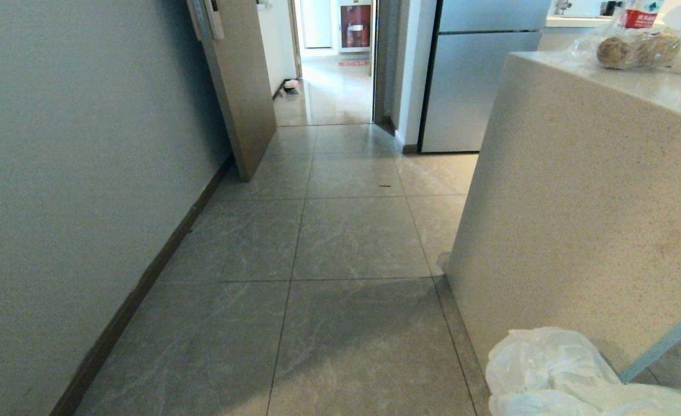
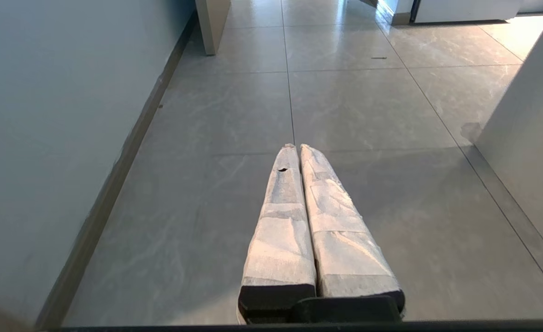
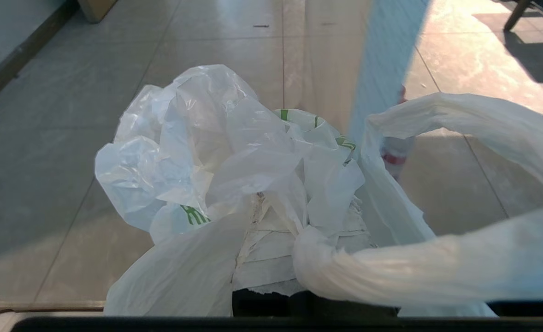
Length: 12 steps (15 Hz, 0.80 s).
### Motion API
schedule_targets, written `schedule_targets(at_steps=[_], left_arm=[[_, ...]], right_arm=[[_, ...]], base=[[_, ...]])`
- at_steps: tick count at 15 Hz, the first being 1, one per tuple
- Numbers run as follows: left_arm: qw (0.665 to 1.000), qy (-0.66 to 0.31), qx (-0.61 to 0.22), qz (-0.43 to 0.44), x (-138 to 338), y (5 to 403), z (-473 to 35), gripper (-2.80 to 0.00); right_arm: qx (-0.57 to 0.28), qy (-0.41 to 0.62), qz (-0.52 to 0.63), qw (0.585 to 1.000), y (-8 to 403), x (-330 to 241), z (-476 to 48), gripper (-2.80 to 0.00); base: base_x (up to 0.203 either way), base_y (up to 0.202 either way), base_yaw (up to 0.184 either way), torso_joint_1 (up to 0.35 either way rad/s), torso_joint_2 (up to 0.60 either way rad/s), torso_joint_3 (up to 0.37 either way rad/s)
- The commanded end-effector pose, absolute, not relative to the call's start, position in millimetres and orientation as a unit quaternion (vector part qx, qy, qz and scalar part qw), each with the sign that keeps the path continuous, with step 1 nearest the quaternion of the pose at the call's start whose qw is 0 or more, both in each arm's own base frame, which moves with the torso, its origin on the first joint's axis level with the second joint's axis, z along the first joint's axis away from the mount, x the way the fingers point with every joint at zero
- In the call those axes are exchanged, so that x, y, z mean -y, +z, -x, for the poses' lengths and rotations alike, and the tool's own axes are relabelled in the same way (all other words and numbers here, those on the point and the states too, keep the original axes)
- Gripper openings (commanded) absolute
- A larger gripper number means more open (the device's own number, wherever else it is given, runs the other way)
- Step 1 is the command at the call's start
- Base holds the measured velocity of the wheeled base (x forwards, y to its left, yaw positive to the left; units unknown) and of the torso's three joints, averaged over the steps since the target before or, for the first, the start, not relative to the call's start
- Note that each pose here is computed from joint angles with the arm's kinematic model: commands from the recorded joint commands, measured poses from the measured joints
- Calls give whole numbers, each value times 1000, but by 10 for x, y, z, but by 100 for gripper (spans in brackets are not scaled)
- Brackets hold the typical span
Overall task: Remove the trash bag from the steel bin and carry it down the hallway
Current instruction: Put the trash bag at the door
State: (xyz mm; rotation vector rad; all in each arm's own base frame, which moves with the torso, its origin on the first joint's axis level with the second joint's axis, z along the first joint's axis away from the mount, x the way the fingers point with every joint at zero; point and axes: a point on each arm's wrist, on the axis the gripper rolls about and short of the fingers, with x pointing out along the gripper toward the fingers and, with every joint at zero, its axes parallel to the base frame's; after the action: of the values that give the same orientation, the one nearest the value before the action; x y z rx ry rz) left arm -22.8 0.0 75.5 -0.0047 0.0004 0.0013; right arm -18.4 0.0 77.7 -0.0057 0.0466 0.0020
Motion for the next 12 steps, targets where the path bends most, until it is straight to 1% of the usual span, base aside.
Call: schedule_targets(at_steps=[1, 8, 9, 12], left_arm=[[1000, 1, -1, 2, 0, 749, 228, -280], [1000, 1, 0, 2, 0, 749, 228, -280], [1000, 1, 0, 2, 0, 750, 228, -280], [1000, 1, 0, 2, 0, 750, 228, -280]], right_arm=[[-25, 1, 3, 1000, 775, -1, 183, -280], [-24, 1, 3, 1000, 777, -1, 183, -280], [-24, 1, 3, 1000, 774, 0, 182, -280], [-24, 1, 3, 1000, 776, 0, 183, -280]], base=[[188, 0, 1, 2, 2, 3], [187, 0, 0, 0, 1, 3], [115, 0, 0, 2, -11, -2], [0, 0, 0, 0, 0, 0]])
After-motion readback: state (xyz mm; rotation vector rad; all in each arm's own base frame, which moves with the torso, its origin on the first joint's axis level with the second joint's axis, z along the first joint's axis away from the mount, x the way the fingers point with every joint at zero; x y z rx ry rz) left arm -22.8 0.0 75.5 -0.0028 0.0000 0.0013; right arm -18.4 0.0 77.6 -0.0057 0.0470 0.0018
